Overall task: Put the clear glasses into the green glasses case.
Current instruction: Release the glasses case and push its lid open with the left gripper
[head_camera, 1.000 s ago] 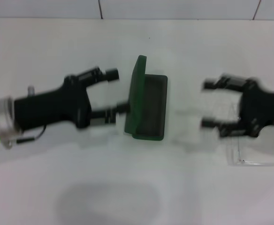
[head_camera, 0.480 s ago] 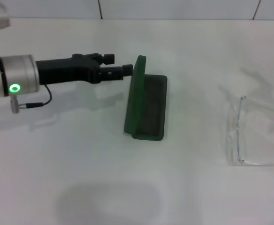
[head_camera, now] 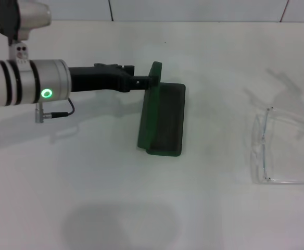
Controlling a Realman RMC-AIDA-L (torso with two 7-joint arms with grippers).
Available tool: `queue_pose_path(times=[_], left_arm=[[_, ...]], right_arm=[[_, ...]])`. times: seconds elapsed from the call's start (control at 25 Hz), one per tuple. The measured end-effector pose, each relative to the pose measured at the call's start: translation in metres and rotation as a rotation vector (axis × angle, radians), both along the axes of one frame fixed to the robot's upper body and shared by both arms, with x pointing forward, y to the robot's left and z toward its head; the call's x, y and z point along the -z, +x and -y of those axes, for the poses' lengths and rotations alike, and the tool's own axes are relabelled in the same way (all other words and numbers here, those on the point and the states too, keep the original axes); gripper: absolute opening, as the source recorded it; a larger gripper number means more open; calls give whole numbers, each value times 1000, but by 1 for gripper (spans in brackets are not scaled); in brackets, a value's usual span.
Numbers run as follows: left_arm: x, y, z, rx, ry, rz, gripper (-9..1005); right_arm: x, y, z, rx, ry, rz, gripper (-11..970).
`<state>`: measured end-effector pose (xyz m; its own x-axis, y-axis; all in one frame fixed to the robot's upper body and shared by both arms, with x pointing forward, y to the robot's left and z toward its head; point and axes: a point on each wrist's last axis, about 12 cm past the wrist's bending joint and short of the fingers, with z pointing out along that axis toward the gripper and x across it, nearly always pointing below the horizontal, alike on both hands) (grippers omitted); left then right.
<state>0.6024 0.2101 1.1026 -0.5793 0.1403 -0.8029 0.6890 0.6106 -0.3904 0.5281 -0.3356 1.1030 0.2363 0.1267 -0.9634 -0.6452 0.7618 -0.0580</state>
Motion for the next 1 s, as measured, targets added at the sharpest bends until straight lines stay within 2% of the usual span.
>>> queue_pose_path(times=[0.32,0.6,1.0], left_arm=[[5,-2,6,-26,52,-46,847],[1,-5,13,-20,97,-87,839],[1,-5,17,-12,110,-85,829]], right_arm=[[-6,8,-1,-8,-13,10,869],[-7,12,-4,-12,-22,9,869],[-4,17,-10,-14,-39,-9,868]])
